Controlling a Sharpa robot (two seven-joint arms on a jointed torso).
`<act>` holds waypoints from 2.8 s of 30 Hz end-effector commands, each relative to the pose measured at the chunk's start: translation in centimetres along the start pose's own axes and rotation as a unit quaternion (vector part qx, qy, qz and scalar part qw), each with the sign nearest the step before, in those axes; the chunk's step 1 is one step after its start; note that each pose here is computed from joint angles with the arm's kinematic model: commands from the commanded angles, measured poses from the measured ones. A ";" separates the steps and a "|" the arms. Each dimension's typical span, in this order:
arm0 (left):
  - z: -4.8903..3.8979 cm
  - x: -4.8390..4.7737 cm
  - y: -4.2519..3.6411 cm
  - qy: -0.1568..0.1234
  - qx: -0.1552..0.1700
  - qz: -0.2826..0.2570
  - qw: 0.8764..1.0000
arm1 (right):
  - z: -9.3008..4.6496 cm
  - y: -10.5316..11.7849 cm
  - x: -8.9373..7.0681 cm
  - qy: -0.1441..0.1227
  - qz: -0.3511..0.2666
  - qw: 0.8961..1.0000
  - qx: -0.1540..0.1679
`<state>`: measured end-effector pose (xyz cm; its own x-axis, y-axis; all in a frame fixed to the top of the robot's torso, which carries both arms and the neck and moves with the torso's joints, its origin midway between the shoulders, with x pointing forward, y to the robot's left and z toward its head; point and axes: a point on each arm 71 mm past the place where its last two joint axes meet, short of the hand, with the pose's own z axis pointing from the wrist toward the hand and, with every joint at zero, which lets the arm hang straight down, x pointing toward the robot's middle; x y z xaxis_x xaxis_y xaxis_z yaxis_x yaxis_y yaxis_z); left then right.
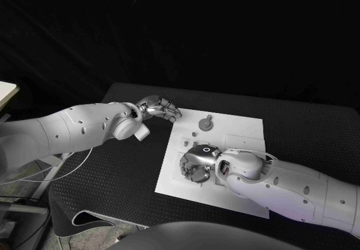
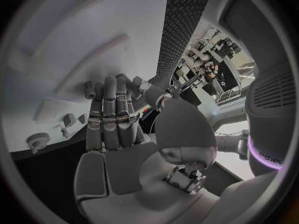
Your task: Assemble the parts on the task board
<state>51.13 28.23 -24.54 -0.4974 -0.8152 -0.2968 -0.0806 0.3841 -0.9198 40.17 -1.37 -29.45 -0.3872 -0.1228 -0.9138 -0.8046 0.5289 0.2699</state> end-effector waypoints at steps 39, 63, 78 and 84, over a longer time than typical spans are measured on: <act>-0.89 0.87 1.38 0.087 -0.081 0.133 0.984 | -0.5 -1.5 -0.1 -0.007 0.002 0.999 0.033; -0.90 0.82 1.47 0.089 -0.083 0.133 0.984 | -0.8 -2.2 0.1 0.005 -0.008 0.999 0.051; -0.90 0.76 1.52 0.089 -0.083 0.133 0.984 | -0.8 -2.3 0.1 0.000 -0.011 0.998 0.054; -0.93 0.77 1.54 0.091 -0.084 0.133 0.983 | -0.8 -2.3 0.0 -0.002 -0.012 0.998 0.056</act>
<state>49.89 28.83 -25.94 -0.6505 -0.6014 -0.4639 -0.0664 0.6534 -0.7541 41.07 -2.46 -29.45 -0.3807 -0.1065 -0.9186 -0.7783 0.5733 0.2561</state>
